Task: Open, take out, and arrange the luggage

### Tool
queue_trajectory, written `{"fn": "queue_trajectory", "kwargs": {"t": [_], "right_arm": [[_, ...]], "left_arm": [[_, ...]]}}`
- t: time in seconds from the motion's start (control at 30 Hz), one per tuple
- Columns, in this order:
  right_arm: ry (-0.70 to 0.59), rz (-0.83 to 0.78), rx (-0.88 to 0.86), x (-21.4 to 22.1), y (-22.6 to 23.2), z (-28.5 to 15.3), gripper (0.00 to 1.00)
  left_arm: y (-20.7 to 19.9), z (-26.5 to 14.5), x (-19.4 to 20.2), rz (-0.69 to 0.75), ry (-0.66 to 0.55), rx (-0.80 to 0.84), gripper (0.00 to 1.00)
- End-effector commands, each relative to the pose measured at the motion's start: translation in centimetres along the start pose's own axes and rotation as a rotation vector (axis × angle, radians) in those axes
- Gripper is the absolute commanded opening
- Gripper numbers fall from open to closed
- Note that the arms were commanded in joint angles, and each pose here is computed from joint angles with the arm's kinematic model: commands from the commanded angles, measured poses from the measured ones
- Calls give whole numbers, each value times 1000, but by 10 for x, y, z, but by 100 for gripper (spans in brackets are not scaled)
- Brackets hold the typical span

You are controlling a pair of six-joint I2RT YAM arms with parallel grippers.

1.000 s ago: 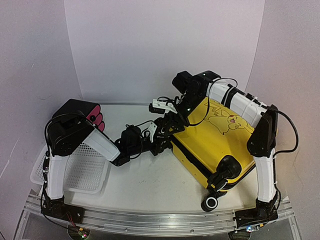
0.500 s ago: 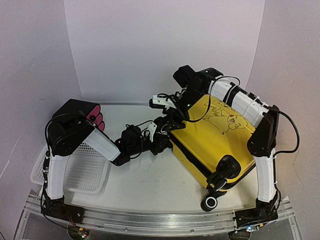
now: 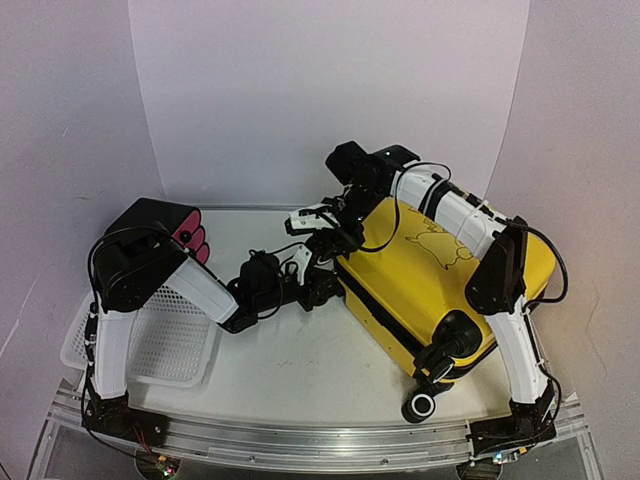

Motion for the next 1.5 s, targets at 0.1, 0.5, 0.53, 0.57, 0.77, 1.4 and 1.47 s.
{"fn": "queue_trajectory", "kwargs": {"t": [0.1, 0.5, 0.53, 0.57, 0.77, 1.4, 1.47], "right_arm": [[109, -45, -29, 20, 10, -2, 35], [-76, 115, -165, 23, 25, -51, 0], [-73, 120, -172, 24, 26, -53, 0], [-65, 118, -175, 26, 27, -55, 0], [5, 104, -235, 39, 41, -57, 0], [-111, 78, -436, 27, 103, -92, 0], [-116, 80, -442, 27, 107, -94, 0]], "left_arm": [[-4, -6, -31, 71, -87, 48, 0], [24, -6, -14, -100, -41, -105, 0], [23, -7, -12, -114, -38, -102, 0], [22, -7, -12, -115, -42, -93, 0], [7, -14, -30, -72, -131, 11, 0], [48, -1, -7, -223, -30, -143, 0], [51, -4, -4, -224, -17, -164, 0]]}}
Point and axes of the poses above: each gripper's point midway between its finger pads, its own z axis out along the fingers, its own y axis along the line the jaws close on, x = y × z, the point moved 3 cm from there along -z, back along the fingers, and after that the axes turned 13 degrees about z, right-handed, at the moved point
